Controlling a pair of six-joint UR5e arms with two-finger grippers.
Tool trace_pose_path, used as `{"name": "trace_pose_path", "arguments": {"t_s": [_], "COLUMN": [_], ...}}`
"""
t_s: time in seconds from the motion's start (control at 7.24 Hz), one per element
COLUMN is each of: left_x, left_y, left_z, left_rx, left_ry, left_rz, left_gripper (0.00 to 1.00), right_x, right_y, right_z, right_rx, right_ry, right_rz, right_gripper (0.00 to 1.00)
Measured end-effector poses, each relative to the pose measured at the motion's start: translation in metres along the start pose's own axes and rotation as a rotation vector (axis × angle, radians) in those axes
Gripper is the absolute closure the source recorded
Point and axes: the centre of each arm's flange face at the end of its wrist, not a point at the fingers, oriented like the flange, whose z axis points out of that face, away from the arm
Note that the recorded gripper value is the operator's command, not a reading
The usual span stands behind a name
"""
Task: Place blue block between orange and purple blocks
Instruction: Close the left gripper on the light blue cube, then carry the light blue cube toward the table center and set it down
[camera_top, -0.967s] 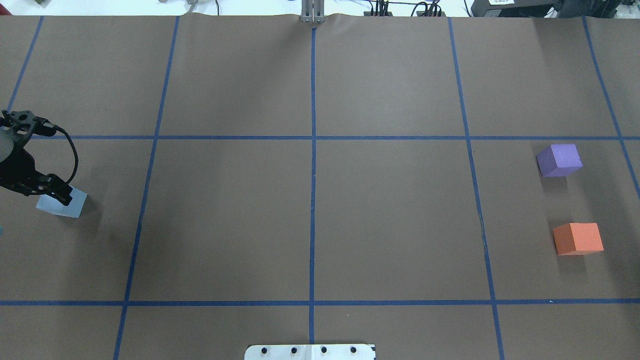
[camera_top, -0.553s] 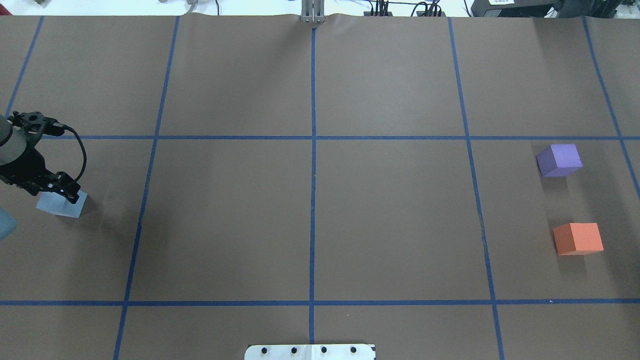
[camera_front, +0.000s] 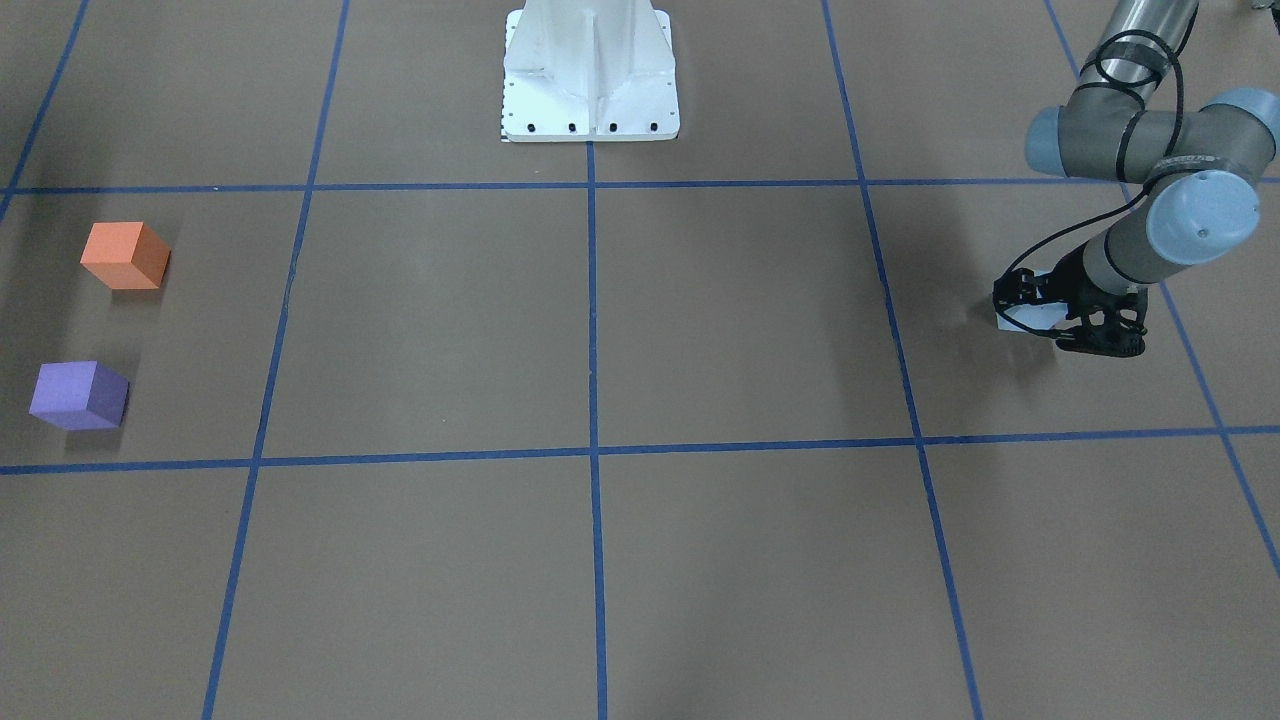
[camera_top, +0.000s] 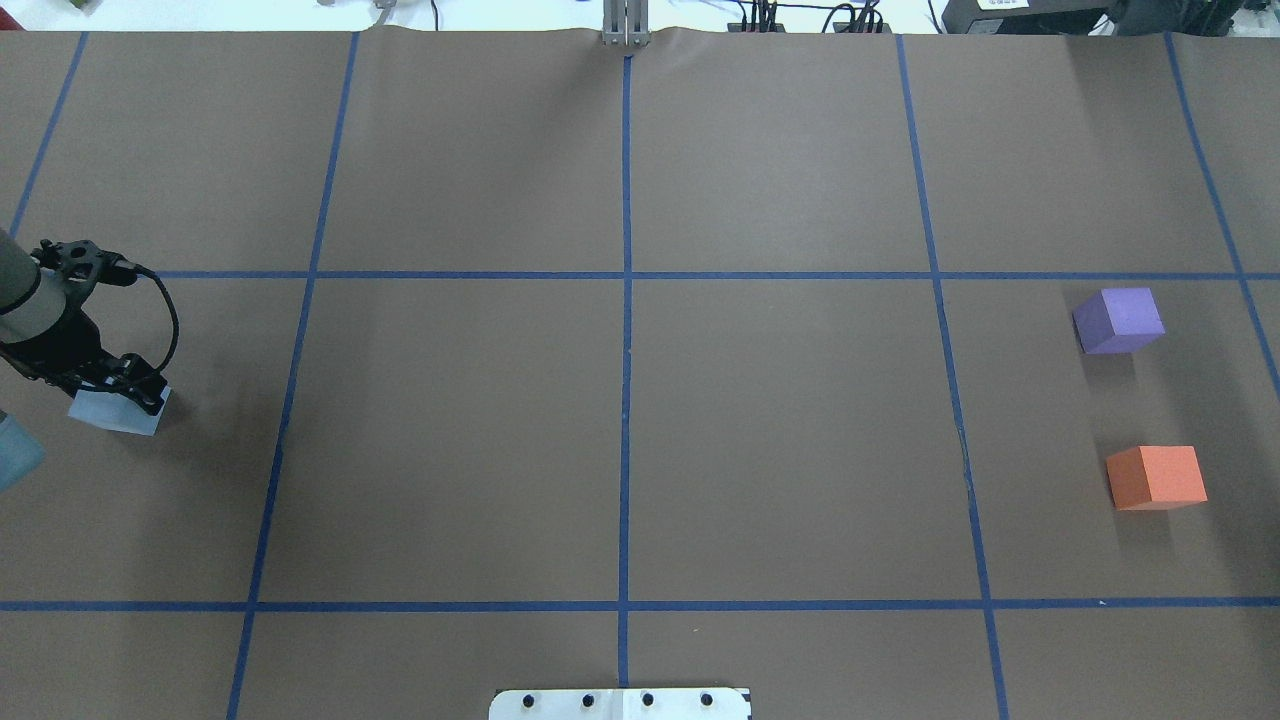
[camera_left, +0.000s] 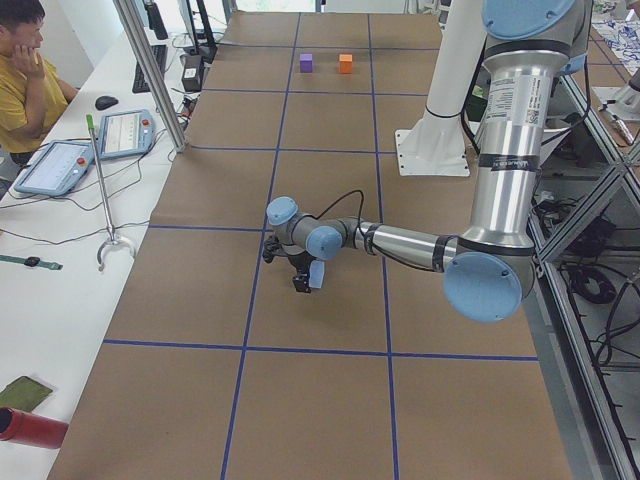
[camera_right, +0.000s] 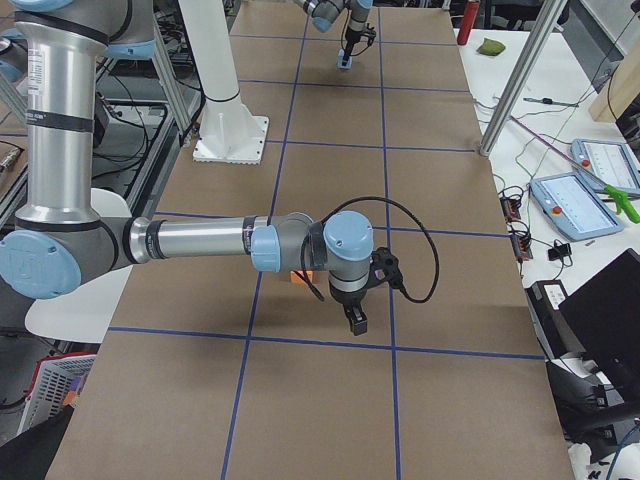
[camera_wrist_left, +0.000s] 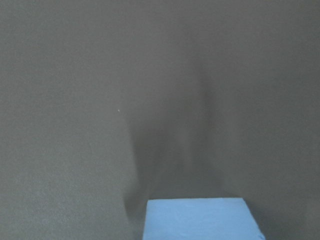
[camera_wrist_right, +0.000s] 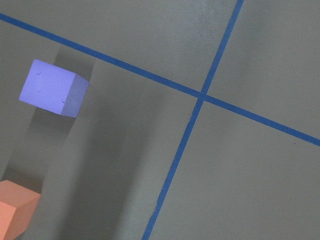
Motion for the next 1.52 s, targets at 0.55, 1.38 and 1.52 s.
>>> {"name": "trace_pose_path", "arguments": {"t_s": [0.55,1.38,1.52], "left_x": [0.016,0.254,0.335], "left_y": [0.003,-0.045,-0.058], "left_z": [-0.011,-0.107,-0.113], "left_rx": [0.003,0.097,0.087], "left_ry": [0.044,0.218,0.247], "left_rz": [-0.062,-0.13,-0.138], "left_gripper": [1.0,1.0,1.0], "right_x": [-0.003,-0.007,-0.005], "right_y": [-0.002,-0.006,-0.005], "right_z": [0.004,0.007,0.01], "right_rx": [-0.008,0.02,0.019], "right_ry": [-0.004,-0.026,-0.031], "right_rz": [-0.007,-0.041,-0.038], "right_gripper": [0.0,0.0,0.0]}}
